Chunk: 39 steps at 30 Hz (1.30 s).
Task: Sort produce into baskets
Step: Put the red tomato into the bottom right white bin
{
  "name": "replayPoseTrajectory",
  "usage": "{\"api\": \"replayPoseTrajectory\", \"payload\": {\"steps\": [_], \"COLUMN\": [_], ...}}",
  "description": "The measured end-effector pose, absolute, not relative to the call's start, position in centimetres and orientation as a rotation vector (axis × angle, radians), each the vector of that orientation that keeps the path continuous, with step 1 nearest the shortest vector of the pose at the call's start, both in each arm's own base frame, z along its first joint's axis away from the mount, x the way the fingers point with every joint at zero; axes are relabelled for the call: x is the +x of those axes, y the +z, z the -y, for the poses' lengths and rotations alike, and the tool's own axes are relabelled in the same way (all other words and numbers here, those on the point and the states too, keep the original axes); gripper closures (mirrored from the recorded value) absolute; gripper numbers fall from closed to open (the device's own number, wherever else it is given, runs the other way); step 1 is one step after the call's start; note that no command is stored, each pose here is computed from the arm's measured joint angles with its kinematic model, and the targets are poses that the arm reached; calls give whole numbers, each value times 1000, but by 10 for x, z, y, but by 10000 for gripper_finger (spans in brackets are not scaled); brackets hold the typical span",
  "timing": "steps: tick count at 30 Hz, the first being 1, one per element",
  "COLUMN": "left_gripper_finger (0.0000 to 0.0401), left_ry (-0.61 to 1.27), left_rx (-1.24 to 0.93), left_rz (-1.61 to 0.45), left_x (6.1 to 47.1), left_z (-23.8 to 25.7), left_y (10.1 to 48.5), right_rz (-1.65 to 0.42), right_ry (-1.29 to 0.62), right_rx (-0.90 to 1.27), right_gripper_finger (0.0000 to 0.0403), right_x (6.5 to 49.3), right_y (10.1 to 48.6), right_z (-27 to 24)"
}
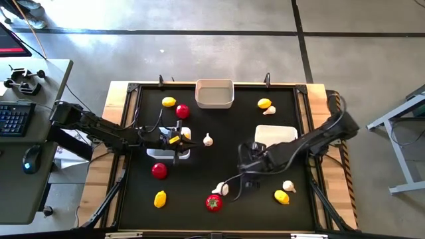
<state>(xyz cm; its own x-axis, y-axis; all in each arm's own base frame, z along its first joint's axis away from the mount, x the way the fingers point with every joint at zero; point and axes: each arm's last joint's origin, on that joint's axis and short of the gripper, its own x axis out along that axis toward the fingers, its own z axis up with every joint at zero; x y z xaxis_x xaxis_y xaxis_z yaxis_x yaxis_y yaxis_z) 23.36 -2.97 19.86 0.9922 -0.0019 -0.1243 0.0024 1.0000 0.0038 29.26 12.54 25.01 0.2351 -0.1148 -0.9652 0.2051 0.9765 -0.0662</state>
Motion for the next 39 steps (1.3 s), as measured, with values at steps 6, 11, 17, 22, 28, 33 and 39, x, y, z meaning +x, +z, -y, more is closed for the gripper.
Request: {"api": "replayPoseTrajectory", "payload": {"steps": [6, 11, 17, 22, 28, 33, 39], "left_gripper_finger": [401, 401, 401, 401, 401, 401, 401], "left_ry": [-2, -2, -3, -2, -2, -2, -2], "left_rx": [6, 7, 9, 3, 4, 3, 2], "left_rz": [-142, -144, -164, -179, -183, -184, -184], "left_x": [233, 233, 233, 233, 233, 233, 233], "left_z": [30, 30, 30, 30, 30, 30, 30], "left_y": [197, 197, 195, 193, 193, 193, 193], "right_rz": [-1444, -1507, -1532, -1542, -1561, -1592, -1575], "right_ry": [-231, -217, -227, -188, -176, -171, -147], "right_rx": [17, 26, 63, 47, 30, 41, 63], "right_gripper_finger": [81, 81, 81, 81, 81, 82, 82], "right_x": [309, 316, 320, 320, 317, 311, 310], "right_y": [228, 216, 216, 216, 206, 191, 183], "right_z": [-124, -115, -101, -100, -99, -97, -97]}}
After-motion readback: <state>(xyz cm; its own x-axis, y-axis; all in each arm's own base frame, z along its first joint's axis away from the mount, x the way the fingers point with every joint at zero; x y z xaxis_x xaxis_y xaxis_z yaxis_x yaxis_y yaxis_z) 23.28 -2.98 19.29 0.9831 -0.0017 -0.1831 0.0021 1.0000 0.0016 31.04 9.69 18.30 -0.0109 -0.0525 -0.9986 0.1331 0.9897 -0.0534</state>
